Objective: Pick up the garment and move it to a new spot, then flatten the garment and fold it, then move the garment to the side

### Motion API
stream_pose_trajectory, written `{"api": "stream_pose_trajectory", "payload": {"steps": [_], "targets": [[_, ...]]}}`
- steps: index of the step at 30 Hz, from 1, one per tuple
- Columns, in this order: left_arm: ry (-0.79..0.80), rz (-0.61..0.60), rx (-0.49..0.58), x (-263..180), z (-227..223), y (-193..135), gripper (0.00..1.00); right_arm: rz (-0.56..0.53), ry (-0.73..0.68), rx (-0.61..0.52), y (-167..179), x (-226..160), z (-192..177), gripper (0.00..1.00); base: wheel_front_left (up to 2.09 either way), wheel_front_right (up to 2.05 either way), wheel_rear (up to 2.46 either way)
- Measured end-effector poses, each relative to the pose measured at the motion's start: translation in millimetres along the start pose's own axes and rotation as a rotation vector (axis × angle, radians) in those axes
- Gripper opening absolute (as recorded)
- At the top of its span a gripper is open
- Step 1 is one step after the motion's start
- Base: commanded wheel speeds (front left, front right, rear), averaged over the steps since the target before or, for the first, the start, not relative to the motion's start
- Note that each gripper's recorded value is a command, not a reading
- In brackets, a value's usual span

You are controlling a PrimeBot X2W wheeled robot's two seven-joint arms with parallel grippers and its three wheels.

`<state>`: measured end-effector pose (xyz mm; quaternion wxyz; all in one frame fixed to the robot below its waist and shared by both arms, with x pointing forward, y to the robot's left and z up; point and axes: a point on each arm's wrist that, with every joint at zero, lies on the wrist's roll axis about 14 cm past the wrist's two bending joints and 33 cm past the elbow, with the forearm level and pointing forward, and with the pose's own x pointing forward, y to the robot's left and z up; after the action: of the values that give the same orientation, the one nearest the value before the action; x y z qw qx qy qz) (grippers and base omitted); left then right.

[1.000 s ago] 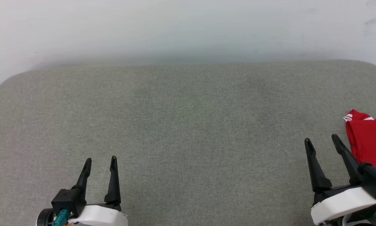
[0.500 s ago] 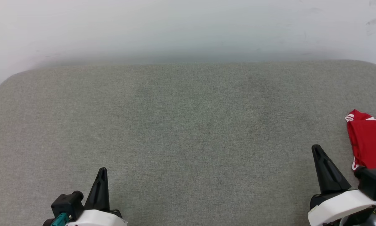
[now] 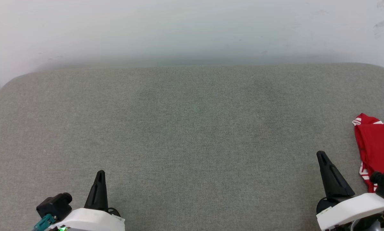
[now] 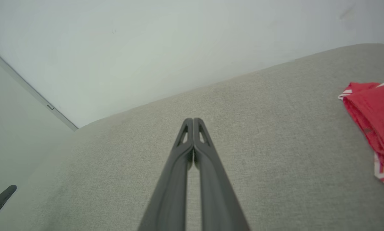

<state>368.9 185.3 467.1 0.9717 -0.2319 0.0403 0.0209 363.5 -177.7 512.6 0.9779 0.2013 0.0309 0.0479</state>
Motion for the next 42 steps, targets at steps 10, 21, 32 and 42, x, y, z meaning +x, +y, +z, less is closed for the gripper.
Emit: {"api": "stream_pose_trajectory", "payload": {"steps": [10, 21, 32, 42], "targets": [[0.013, 0.021, -0.158, 1.9, 0.6, 3.2, 0.00, 0.000, -0.011, 0.166, -2.2, 3.9, 0.1, 0.00, 0.00, 0.00, 0.00], [0.017, 0.032, -0.312, 4.6, 3.9, 5.3, 0.00, -0.007, -0.021, 0.331, -5.9, 6.8, -0.6, 0.00, 0.00, 0.00, 0.00], [0.019, 0.030, -0.474, 7.6, 7.7, 5.0, 0.00, -0.016, -0.031, 0.499, -10.4, 9.7, -1.5, 0.00, 0.00, 0.00, 0.00], [0.014, 0.020, -0.584, 10.1, 12.7, 4.0, 0.00, -0.021, -0.044, 0.614, -13.4, 12.2, -0.6, 0.00, 0.00, 0.00, 0.00]]}}
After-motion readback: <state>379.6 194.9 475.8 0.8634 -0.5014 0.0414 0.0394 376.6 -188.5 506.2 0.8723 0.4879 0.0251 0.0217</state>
